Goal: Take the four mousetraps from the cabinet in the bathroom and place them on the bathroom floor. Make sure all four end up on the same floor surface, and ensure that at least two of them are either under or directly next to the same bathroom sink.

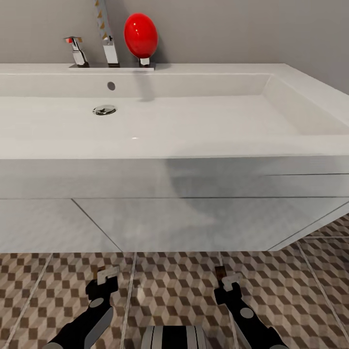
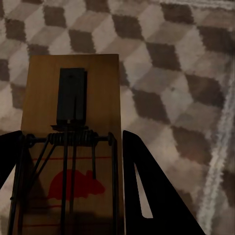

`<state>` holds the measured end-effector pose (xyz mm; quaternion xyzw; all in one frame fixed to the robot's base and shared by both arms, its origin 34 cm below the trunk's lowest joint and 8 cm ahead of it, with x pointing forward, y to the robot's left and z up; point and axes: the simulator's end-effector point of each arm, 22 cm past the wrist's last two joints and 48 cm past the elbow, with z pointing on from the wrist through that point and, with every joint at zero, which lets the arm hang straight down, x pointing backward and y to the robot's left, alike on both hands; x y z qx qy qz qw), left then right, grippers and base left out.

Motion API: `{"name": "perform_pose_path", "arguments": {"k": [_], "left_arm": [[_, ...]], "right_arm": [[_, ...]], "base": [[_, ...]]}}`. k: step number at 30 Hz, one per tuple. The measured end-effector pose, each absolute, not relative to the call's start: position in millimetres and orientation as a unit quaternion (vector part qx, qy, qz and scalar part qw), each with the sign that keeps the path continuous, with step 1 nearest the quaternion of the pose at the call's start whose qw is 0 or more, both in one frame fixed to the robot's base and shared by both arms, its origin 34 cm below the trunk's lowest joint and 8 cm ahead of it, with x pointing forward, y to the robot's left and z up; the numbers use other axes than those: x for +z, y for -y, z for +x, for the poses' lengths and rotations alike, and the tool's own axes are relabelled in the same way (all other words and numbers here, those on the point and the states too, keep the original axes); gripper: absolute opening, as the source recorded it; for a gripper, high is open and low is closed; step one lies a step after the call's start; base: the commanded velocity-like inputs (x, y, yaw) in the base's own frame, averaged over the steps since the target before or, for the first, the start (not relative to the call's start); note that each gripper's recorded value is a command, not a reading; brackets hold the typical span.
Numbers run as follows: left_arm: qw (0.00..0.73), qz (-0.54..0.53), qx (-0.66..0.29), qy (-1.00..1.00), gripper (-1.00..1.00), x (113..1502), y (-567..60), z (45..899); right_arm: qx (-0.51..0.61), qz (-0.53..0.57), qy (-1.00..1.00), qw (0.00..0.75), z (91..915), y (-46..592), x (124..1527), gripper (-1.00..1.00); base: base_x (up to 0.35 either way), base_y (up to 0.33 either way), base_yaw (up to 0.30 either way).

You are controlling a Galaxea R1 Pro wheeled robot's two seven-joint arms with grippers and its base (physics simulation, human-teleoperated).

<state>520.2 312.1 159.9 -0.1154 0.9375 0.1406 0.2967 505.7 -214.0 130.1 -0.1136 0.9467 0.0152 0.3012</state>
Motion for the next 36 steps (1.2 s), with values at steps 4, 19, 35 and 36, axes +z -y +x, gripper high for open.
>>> {"name": "perform_pose_path", "arguments": {"k": [4,19,35,36], "left_arm": [[0.298,-0.116,0.136,-0.938,-1.00,160,-308,521],[0.322,-0.119,0.119,-0.932,-1.00,173,-297,541],[0.343,-0.030,0.151,-0.926,-1.00,171,-294,549],[0.341,-0.031,0.152,-0.927,-1.00,169,-295,548]], "right_arm": [[0.014,-0.114,-0.945,0.307,511,214,133,-1.00],[0.007,-0.112,-0.933,0.341,541,217,151,-1.00],[0.009,-0.111,-0.939,0.324,528,218,134,-1.00],[0.009,-0.111,-0.940,0.322,527,218,132,-1.00]], "base": [[0.000,0.000,0.000],[0.000,0.000,0.000],[0.000,0.000,0.000],[0.000,0.000,0.000]]}}
